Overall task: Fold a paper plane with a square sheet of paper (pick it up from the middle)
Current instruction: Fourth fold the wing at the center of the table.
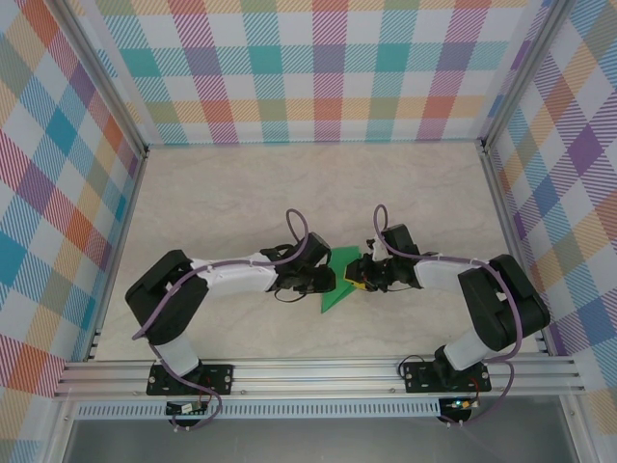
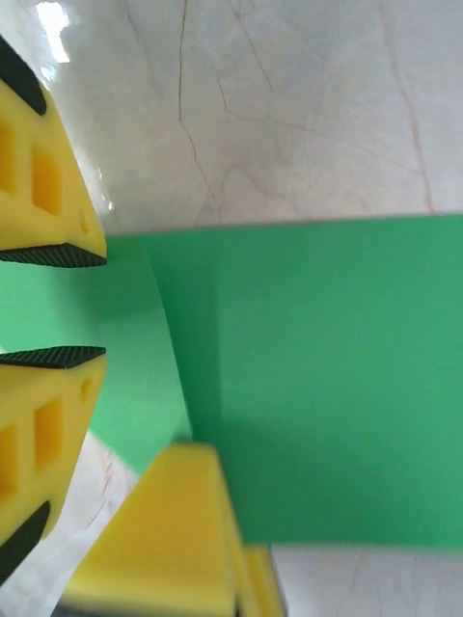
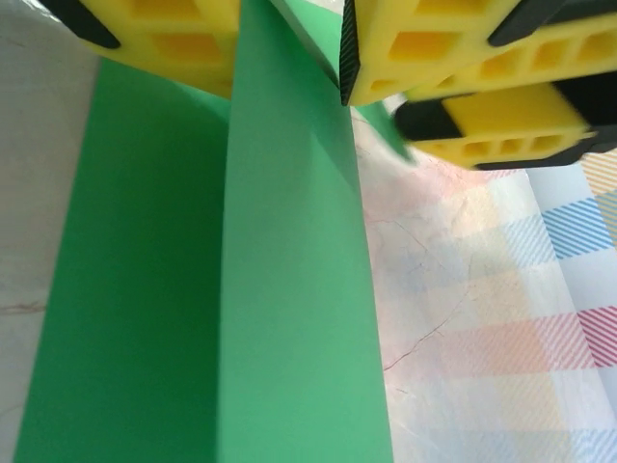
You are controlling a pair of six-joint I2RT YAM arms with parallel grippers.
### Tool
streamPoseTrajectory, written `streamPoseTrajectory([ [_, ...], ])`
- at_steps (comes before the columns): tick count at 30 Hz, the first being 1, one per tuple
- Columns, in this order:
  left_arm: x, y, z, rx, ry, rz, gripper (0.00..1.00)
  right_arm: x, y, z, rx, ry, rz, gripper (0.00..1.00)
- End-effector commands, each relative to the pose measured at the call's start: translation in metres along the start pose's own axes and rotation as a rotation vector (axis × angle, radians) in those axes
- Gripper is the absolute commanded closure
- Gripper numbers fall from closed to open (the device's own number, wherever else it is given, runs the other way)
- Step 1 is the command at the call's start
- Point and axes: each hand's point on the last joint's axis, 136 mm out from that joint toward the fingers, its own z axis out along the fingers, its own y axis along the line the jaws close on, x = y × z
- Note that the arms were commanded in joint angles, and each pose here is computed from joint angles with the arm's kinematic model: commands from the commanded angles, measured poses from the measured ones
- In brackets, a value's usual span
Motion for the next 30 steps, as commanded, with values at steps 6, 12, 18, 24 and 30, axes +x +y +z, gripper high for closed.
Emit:
streamPoseTrajectory([
  [6,0.011,-0.027,-0.026,-0.011,-0.06,0.177,0.58,-0.002,0.012,-0.003,-0.029,0.013,-0.03,0.78],
  [12,0.024,-0.021,-0.023,-0.197,-0.105,0.283,0.55,-0.001,0.013,-0.005,-0.026,0.015,-0.028,0.74],
  [18,0.032,-0.023,-0.011,-0.287,-0.132,0.343,0.53,-0.002,0.018,-0.009,-0.027,0.01,-0.034,0.73],
  [24,0.035,-0.019,-0.003,-0.392,-0.161,0.402,0.52,-0.002,0.024,-0.012,-0.039,0.017,-0.038,0.74],
  [30,0.037,-0.019,0.002,-0.44,-0.175,0.431,0.52,-0.003,0.027,-0.014,-0.038,0.021,-0.04,0.75],
])
